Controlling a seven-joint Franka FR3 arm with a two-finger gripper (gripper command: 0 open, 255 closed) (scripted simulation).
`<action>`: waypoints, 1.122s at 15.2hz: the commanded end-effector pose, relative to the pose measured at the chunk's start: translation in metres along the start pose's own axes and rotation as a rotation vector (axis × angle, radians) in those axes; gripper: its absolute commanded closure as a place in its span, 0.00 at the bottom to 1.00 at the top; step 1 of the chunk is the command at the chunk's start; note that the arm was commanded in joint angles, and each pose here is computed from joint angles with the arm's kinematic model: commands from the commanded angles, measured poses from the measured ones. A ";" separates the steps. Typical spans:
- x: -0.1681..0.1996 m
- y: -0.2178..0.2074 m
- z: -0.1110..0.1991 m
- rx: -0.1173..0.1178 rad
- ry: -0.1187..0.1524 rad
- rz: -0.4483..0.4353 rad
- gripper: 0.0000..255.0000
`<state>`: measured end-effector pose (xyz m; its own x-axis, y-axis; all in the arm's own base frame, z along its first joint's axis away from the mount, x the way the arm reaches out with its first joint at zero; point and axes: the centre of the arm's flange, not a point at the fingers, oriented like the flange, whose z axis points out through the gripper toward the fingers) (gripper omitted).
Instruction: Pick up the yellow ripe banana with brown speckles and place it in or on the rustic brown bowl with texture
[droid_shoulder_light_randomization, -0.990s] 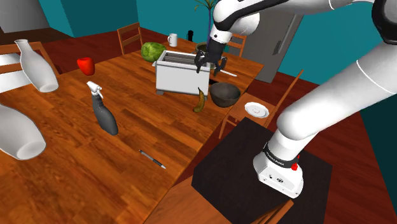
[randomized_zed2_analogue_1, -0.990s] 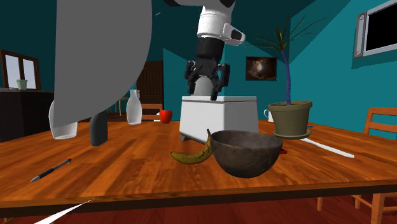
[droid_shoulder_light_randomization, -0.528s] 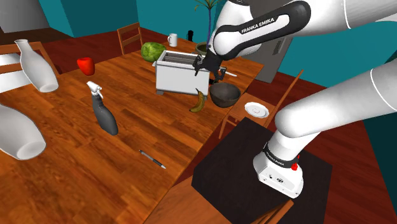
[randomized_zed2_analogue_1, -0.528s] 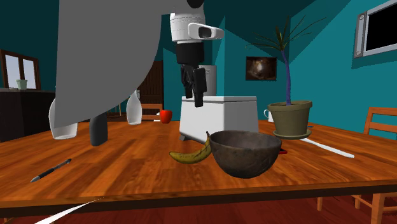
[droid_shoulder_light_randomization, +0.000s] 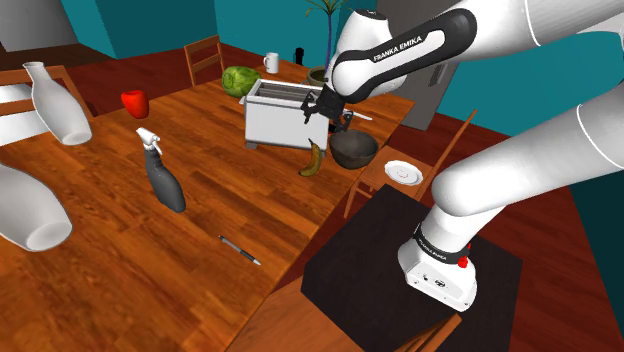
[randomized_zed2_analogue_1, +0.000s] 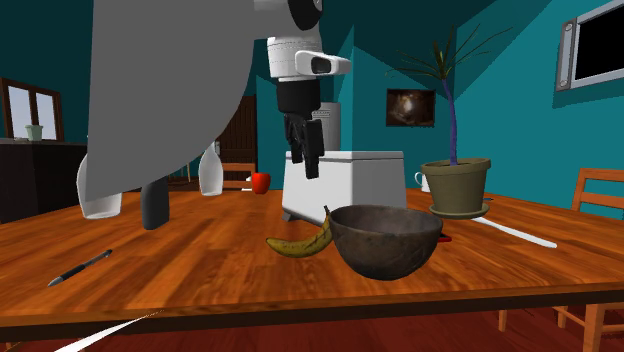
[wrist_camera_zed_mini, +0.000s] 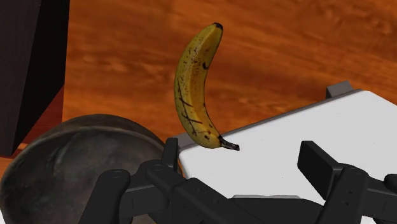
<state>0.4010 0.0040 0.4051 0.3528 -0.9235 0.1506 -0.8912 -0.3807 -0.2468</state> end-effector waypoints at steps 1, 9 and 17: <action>0.000 0.000 0.000 0.000 0.000 0.000 0.00; 0.000 0.000 0.000 0.000 0.000 0.000 1.00; -0.014 -0.001 0.051 -0.073 0.012 0.039 0.00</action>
<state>0.4084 0.0130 0.3670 0.3246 -0.9332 0.1541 -0.9156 -0.3509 -0.1965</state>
